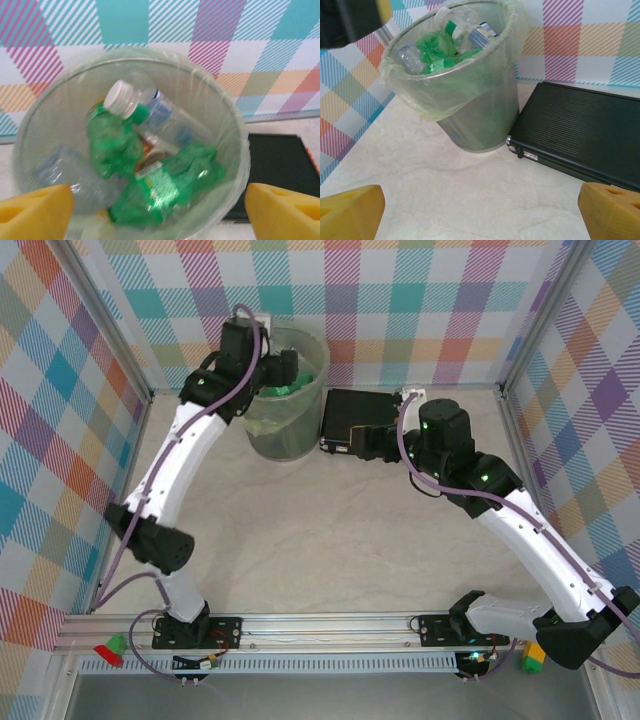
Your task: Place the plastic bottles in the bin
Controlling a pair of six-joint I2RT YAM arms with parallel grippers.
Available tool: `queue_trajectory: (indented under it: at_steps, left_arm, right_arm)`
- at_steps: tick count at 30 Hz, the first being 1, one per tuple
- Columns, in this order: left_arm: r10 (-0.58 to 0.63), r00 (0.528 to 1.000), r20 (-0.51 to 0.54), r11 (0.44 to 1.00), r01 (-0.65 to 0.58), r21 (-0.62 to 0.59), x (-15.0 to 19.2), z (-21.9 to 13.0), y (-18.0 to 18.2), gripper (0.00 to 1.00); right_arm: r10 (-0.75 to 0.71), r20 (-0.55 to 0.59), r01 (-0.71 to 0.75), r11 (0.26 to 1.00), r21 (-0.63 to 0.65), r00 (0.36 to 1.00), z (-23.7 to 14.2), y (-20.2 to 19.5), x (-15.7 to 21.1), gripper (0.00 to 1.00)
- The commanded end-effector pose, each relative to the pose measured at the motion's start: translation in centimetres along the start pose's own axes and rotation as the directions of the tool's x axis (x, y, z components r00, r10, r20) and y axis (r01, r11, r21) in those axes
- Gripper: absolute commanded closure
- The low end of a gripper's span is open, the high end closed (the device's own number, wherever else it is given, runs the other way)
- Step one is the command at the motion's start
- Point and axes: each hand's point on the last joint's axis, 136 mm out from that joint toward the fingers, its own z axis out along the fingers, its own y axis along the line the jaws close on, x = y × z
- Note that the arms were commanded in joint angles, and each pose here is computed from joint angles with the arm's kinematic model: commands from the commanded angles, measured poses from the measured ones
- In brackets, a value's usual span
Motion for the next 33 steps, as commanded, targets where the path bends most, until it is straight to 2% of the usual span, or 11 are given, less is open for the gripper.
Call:
queue_trajectory:
  at_steps: [1,5,9,14,16,20,22,26,29,33]
  left_arm:
    - [-0.119,0.992,0.044,0.993,0.120,-0.022,1.2,-2.0,1.4,0.00]
    - [-0.188,0.982,0.034,0.981,0.189,-0.051,5.1,-4.1,3.3,0.00]
    - [-0.230,0.973,-0.013,0.961,0.224,-0.163,10.0,-5.8,6.3,0.01]
    - [-0.233,0.968,-0.090,0.947,0.204,-0.247,16.5,-7.1,8.7,0.00]
    - [-0.254,0.965,-0.066,0.919,0.220,-0.326,18.9,-7.4,10.6,0.00]
    - [-0.215,0.975,-0.060,0.883,0.167,-0.439,23.0,-7.2,13.3,0.00]
    - [-0.178,0.983,-0.045,0.851,0.130,-0.509,24.1,-7.2,14.9,0.01]
    - [-0.076,0.997,-0.007,0.821,0.059,-0.569,25.3,-5.6,16.9,0.00]
    - [-0.037,0.999,-0.002,0.837,0.030,-0.547,26.4,-3.6,17.7,0.01]
    - [-0.058,0.997,0.044,0.846,0.073,-0.528,27.0,-0.7,19.0,0.00]
  right_arm:
    - [-0.002,0.054,-0.001,0.999,0.051,0.999,-0.9,-1.2,-0.8,0.01]
    - [-0.019,0.059,0.013,0.994,0.107,0.998,-0.8,-2.6,-0.3,0.01]
    - [-0.026,0.071,0.014,0.986,0.169,0.997,-0.9,-4.3,0.5,0.01]
    - [-0.050,0.072,0.028,0.959,0.283,0.996,-0.9,-7.4,2.1,0.01]
    - [-0.060,0.058,0.037,0.939,0.341,0.997,-0.8,-9.2,3.3,0.01]
    - [-0.069,0.032,0.046,0.884,0.466,0.997,-0.3,-13.3,6.2,0.01]
    - [-0.080,0.033,0.053,0.863,0.503,0.996,-0.1,-15.2,7.8,0.01]
    - [-0.119,0.047,0.068,0.807,0.587,0.992,0.4,-19.1,10.8,0.01]
    - [-0.141,0.025,0.094,0.774,0.626,0.990,1.3,-21.2,12.8,0.01]
    - [-0.103,-0.050,0.110,0.732,0.672,0.993,2.6,-24.2,15.6,0.01]
